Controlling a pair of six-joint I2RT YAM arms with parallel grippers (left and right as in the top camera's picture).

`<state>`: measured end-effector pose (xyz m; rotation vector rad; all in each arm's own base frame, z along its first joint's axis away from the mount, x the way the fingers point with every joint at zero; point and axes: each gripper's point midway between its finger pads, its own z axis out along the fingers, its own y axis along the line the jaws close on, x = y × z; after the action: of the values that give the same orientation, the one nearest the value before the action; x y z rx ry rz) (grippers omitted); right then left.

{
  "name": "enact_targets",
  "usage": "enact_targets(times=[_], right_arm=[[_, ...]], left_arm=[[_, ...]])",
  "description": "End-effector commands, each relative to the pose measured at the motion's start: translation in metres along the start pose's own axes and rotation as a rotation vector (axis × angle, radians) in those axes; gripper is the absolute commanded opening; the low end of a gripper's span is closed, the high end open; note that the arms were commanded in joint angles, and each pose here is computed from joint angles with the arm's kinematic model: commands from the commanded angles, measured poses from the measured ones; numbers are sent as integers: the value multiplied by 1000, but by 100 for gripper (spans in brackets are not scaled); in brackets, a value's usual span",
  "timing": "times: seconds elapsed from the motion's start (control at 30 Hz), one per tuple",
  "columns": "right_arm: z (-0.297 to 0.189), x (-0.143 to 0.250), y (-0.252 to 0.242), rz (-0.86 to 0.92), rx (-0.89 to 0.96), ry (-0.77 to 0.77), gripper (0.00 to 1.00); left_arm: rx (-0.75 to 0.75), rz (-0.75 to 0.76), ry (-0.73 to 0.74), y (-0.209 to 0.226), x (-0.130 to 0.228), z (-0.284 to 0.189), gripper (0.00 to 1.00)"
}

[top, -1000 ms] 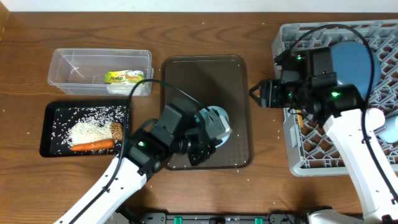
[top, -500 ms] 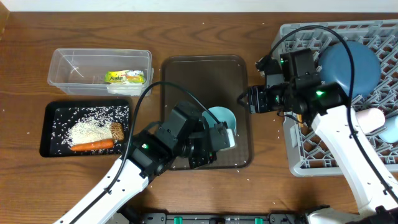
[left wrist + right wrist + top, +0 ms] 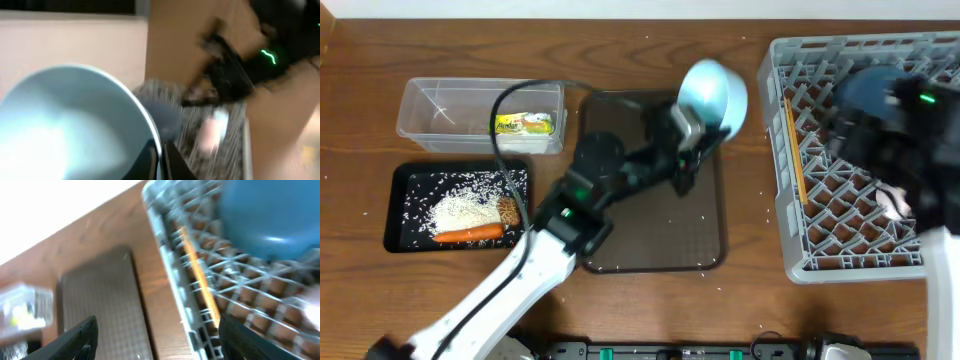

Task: Sort waste into correct bins and load items into the dishwasher rack
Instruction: 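Raise the bowl with the left gripper and place it upside down in the rack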

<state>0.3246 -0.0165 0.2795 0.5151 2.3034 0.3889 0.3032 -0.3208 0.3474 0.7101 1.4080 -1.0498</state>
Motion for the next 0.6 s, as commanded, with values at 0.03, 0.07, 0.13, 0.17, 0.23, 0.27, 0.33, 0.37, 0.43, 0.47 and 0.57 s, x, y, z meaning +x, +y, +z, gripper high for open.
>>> enact_targets(times=[0.03, 0.07, 0.13, 0.17, 0.23, 0.27, 0.33, 0.37, 0.43, 0.47, 0.57], right_arm=[[-24, -3, -17, 97, 39, -40, 73], [-26, 1, -19, 106, 48, -31, 74], [-26, 8, -23, 118, 63, -3, 74], [-26, 9, -24, 121, 68, 6, 74], [-24, 13, -27, 127, 80, 24, 74], [-22, 14, -29, 129, 88, 30, 74], [-21, 15, -32, 132, 104, 36, 75], [-20, 15, -32, 133, 105, 39, 74], [-17, 15, -33, 136, 107, 47, 74], [-16, 15, -33, 136, 109, 49, 74], [-14, 15, -34, 138, 111, 54, 74]], left_arm=[[88, -453, -16, 15, 23, 38, 6], [119, -510, -24, 16, 25, 48, 6], [166, -609, -36, 21, 31, 65, 6], [190, -645, -40, 22, 33, 73, 6], [242, -716, -50, 22, 38, 89, 6], [267, -741, -54, 21, 40, 97, 6], [293, -792, -51, 20, 46, 110, 6], [301, -818, -43, 19, 51, 116, 6], [305, -866, -25, 18, 63, 128, 6], [305, -886, -18, 17, 68, 132, 6], [271, -952, -3, 22, 91, 142, 6]])
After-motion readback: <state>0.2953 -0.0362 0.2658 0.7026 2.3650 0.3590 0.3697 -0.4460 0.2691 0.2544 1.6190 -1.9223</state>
